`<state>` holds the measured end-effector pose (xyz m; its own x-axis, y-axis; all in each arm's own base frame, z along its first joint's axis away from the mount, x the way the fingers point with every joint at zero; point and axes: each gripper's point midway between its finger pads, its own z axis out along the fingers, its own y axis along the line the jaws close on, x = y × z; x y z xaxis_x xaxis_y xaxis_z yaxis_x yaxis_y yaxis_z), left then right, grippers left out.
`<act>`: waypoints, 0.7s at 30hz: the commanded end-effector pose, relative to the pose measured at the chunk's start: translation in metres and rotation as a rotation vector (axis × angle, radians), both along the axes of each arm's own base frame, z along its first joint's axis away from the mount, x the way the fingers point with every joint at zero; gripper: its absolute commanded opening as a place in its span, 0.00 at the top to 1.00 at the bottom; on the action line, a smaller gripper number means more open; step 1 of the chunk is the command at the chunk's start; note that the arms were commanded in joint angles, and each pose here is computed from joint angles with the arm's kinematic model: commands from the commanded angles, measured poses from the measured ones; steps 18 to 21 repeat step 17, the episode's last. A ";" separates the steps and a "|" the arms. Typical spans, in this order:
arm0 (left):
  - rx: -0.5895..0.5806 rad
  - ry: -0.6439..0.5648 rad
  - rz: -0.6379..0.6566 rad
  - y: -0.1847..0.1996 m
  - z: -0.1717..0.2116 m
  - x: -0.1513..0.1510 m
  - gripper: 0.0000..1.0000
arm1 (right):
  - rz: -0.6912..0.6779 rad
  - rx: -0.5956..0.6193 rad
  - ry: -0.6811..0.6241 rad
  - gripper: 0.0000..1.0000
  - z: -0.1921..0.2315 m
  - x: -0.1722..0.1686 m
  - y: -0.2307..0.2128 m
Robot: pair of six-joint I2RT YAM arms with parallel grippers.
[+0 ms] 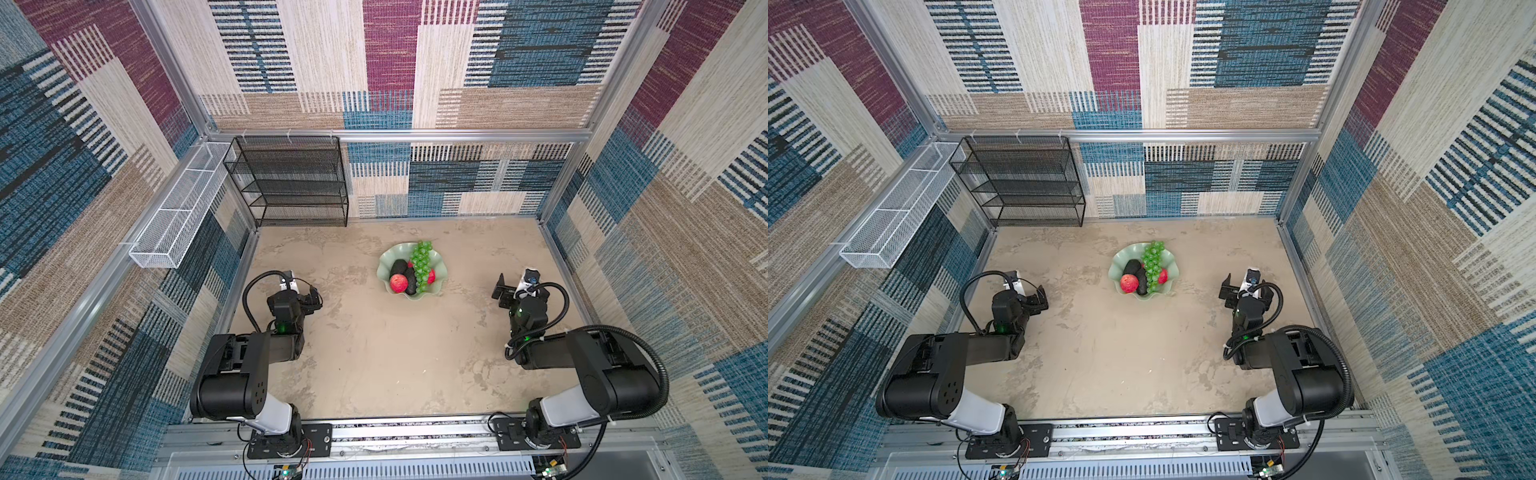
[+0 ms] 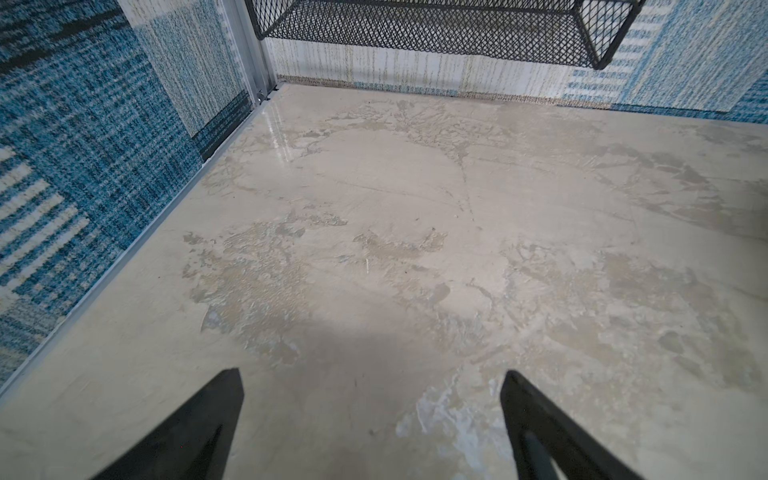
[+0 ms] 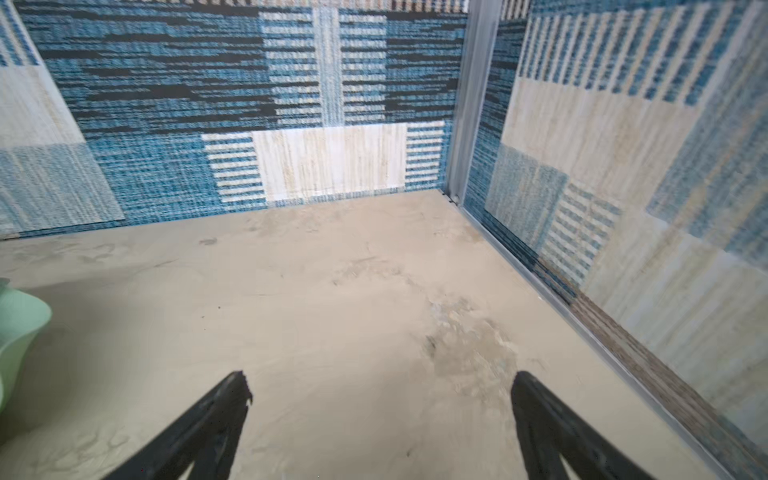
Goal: Place and organize the fake fruits in the fruit bowl
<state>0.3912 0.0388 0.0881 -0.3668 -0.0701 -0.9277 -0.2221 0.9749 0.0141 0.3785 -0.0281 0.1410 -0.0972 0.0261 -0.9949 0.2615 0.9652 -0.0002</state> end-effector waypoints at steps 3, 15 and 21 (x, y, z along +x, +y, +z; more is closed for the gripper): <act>0.019 -0.027 -0.025 -0.003 0.008 0.005 0.01 | 0.138 0.006 -0.022 0.00 0.006 0.008 0.017; 0.017 -0.022 -0.026 -0.003 0.007 0.005 0.01 | 0.226 0.007 -0.070 0.00 0.003 -0.006 0.024; 0.018 -0.027 -0.026 -0.003 0.008 0.005 0.01 | 0.225 0.007 -0.071 0.00 0.005 -0.006 0.024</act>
